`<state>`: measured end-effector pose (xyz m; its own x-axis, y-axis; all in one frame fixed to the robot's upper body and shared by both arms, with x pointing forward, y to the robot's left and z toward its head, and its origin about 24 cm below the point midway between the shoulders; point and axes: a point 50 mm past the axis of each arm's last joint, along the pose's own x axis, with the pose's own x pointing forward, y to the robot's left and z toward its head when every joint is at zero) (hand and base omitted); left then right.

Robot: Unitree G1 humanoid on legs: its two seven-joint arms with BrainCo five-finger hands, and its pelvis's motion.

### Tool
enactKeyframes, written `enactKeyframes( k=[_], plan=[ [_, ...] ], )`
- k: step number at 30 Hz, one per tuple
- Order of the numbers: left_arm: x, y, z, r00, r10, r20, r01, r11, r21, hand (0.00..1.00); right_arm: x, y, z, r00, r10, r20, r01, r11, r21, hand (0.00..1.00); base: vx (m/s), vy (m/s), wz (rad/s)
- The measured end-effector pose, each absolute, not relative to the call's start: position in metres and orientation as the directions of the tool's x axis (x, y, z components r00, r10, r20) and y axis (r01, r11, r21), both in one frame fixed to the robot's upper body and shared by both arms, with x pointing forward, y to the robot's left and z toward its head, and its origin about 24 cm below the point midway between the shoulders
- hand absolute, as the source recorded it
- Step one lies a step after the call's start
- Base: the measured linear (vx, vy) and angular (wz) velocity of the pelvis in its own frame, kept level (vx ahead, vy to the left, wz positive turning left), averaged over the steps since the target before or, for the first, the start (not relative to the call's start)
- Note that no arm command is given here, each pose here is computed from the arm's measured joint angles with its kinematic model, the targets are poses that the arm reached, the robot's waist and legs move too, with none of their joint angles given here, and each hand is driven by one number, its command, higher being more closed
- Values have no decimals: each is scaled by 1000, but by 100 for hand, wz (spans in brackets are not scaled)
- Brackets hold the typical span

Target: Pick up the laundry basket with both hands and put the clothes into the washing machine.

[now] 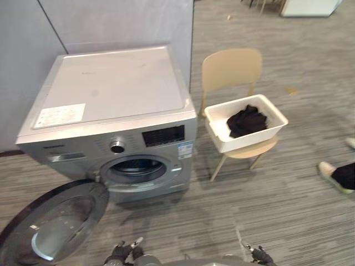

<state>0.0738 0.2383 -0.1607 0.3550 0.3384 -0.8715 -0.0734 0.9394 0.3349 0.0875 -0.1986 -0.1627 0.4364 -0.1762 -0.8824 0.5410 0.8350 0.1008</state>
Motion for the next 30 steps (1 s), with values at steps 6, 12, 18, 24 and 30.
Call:
enactKeyframes(
  k=[6, 12, 18, 24, 30],
  plan=[
    [72, 237, -160, 352, 363, -863, -125, 932, 341, 0, 112, -206, -152, 526, -190, -829, 472, 876, 99, 0, -56, -170, -1],
    [71, 214, -165, 358, 299, -885, -69, 953, 294, 0, 150, -184, -142, 618, -109, -779, 344, 928, 144, 0, 87, 27, -52],
    [59, 214, -167, 320, 299, -899, -123, 954, 274, 0, 155, -172, -145, 602, -58, -796, 268, 954, 133, 0, 200, 2, -36],
    [82, 218, -162, 393, 271, -879, 30, 951, 306, 0, 134, -178, -153, 548, -74, -833, 306, 945, 117, 0, 239, -70, 36],
    [147, 188, -148, 569, 166, -805, 133, 948, 289, 0, 108, -220, -154, 479, -254, -840, 549, 833, 61, 0, 219, -284, 105]
  ],
)
